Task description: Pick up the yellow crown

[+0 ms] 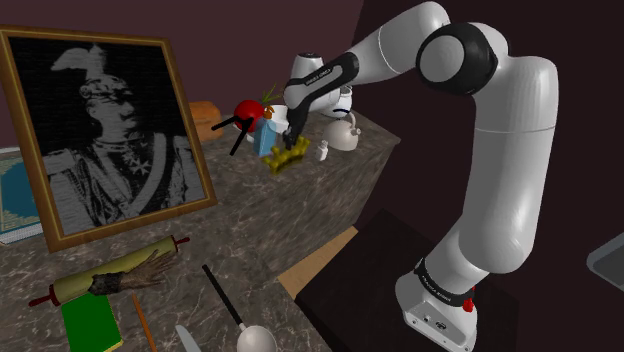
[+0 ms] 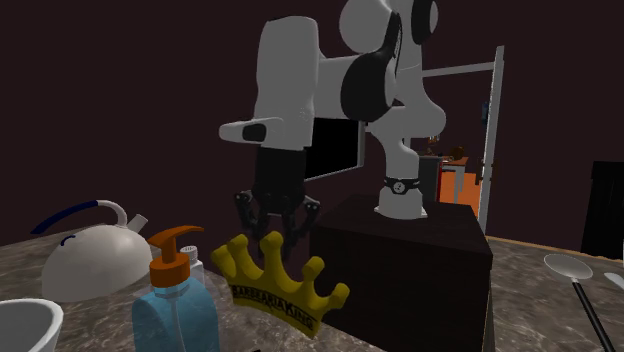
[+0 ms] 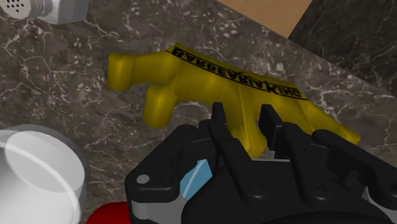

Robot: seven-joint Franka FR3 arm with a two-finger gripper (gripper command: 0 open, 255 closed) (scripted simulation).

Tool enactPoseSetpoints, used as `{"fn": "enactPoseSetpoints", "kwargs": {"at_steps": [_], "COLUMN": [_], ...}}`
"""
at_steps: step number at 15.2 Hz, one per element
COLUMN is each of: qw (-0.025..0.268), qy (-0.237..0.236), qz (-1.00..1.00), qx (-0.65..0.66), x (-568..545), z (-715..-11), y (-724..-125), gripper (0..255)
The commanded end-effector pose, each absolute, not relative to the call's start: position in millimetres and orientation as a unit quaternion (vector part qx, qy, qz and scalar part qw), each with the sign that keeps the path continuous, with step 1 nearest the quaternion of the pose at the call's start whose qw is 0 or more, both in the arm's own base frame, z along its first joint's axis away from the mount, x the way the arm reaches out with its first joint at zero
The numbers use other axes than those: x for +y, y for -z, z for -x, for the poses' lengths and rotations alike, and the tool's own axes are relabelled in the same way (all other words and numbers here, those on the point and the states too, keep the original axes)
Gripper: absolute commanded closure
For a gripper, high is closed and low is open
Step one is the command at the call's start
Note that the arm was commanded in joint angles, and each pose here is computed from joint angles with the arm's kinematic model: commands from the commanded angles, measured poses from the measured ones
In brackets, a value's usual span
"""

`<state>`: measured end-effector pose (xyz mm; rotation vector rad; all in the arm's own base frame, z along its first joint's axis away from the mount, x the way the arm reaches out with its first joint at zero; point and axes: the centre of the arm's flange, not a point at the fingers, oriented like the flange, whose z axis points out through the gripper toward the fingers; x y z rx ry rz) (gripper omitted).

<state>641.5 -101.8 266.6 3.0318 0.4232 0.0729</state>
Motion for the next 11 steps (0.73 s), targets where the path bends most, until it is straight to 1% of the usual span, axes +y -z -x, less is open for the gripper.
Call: {"fn": "enactPoseSetpoints", "kwargs": {"at_steps": [1,9,11], "qw": [0.040,0.040,0.040], "qy": [-0.024,-0.024,-0.024], "qz": [-0.989,-0.989,-0.989], "qx": [0.138,0.138,0.138], "x": [-101,-101,-101], "z": [-642,-642,-642], "y": [-277,-319,-320], "gripper": [255,255,255]}}
